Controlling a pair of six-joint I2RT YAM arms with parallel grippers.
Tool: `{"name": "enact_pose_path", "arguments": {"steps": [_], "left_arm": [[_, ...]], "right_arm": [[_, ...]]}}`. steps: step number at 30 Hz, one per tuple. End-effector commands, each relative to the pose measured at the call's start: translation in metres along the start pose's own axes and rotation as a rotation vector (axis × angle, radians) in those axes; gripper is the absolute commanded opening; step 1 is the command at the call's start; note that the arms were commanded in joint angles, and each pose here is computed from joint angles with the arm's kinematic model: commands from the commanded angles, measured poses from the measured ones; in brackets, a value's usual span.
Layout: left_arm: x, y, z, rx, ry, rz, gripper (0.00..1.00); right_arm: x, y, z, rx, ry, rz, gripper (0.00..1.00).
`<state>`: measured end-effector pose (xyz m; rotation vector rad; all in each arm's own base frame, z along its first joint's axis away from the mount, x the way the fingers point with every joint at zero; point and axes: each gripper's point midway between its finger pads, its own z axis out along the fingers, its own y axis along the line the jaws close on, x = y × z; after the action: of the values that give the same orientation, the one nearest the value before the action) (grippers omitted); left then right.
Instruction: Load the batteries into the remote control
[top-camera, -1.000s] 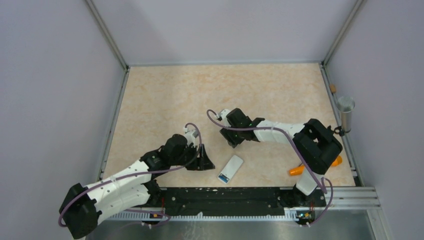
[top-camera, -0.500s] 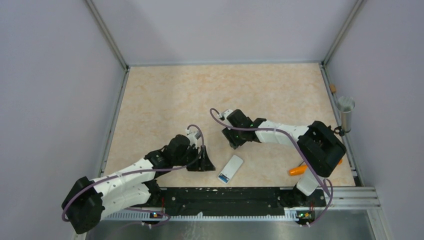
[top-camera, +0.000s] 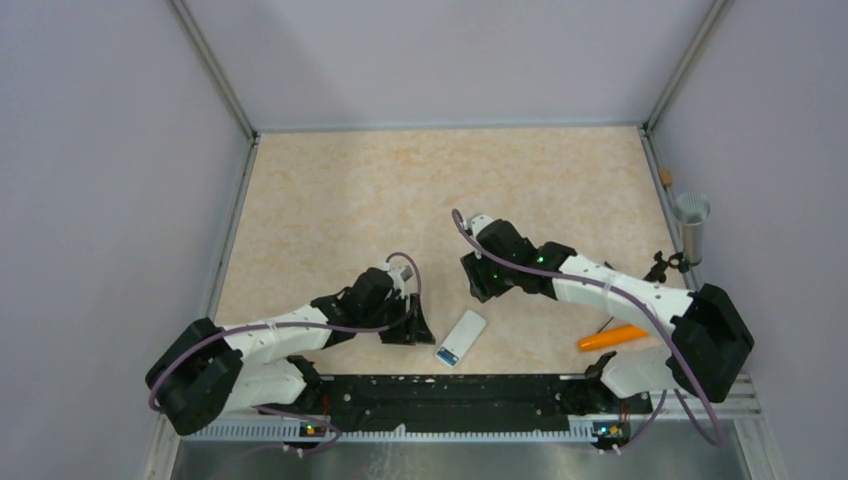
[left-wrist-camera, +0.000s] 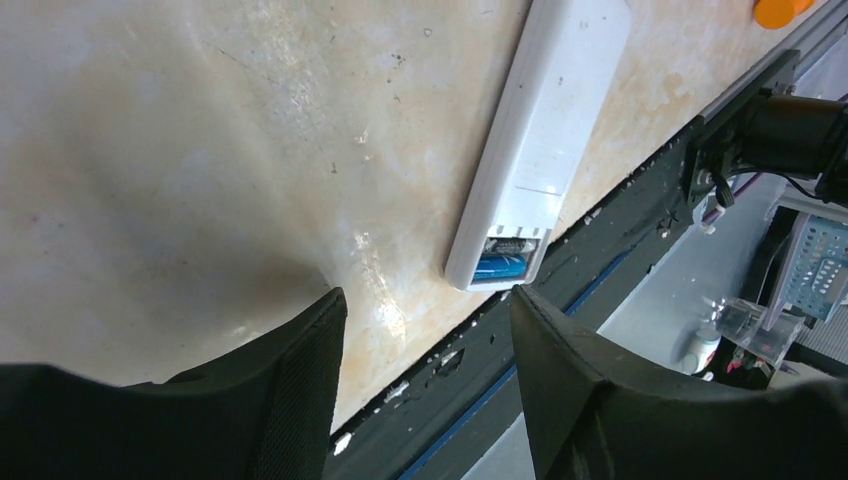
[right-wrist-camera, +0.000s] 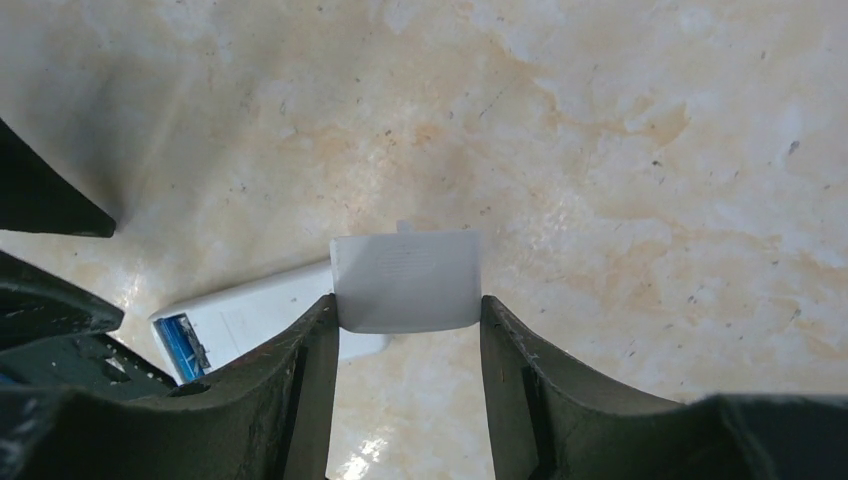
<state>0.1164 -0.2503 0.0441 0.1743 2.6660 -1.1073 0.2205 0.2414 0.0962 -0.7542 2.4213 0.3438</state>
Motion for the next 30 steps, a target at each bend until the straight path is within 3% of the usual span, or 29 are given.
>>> {"name": "enact_pose_path", "arguments": {"steps": [1,11,30], "left_arm": [[-0.021,-0.022,0.009,0.074,-0.038,0.042,0.62],[-0.015,-0.035,0.027,0.127,0.028,0.055,0.6],[0.025,-0.073,0.038,0.191,0.096,0.117,0.59]], "right_arm": [[0.01,0.007,-0.015,-0.021,0.002,0.043,0.18],[0.022,0.019,-0.026,-0.086,0.006,0.086,0.18],[0.035,0.006,-0.055,-0.008,-0.064,0.216,0.17]]}}
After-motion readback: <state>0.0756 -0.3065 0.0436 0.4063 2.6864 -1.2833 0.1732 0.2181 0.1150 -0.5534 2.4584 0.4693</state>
